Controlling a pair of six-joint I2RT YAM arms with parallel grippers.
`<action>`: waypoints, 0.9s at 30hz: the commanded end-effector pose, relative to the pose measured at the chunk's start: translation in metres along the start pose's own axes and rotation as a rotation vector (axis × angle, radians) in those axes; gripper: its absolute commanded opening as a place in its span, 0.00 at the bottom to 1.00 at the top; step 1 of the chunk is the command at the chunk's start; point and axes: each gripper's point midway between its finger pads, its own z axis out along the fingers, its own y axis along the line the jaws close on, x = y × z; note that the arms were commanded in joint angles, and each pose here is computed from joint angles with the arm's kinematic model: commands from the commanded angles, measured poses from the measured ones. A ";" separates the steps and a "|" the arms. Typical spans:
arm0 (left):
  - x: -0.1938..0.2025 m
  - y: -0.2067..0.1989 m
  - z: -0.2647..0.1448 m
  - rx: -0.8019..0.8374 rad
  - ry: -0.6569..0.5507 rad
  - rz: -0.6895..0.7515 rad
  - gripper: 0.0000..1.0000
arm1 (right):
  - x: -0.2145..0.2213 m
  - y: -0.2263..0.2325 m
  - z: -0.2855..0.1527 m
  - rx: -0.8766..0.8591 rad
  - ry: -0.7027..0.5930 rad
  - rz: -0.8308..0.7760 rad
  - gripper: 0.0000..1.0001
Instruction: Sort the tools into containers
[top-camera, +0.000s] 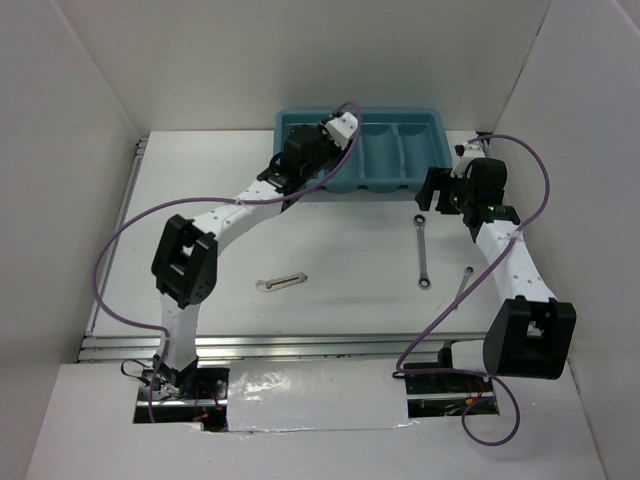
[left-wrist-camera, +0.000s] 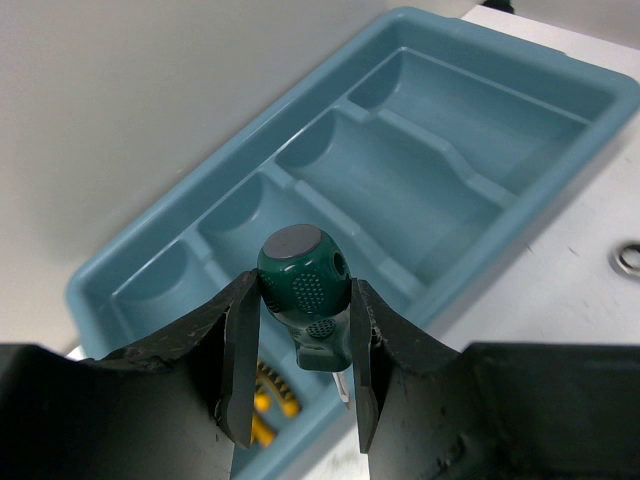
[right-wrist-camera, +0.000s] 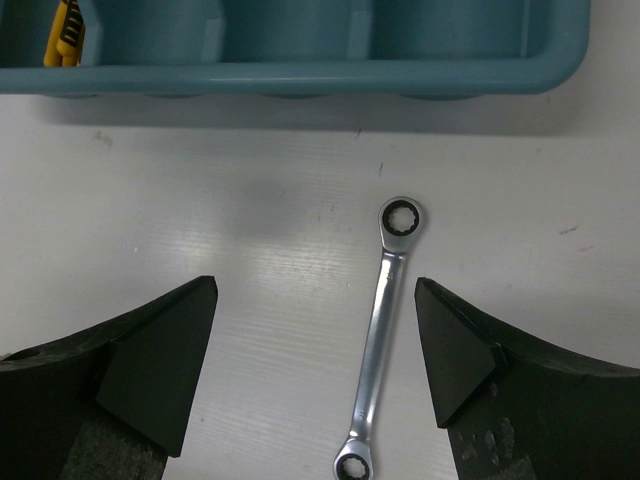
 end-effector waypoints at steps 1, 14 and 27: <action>-0.040 0.031 0.027 -0.109 -0.199 -0.033 0.09 | -0.013 -0.005 -0.007 0.020 -0.057 0.000 0.88; 0.028 0.036 0.081 -0.126 -0.178 -0.019 0.34 | 0.015 -0.045 -0.033 0.107 0.053 -0.004 0.87; 0.020 0.029 0.085 -0.089 -0.180 -0.071 0.77 | 0.022 -0.029 -0.033 0.074 0.081 -0.097 0.86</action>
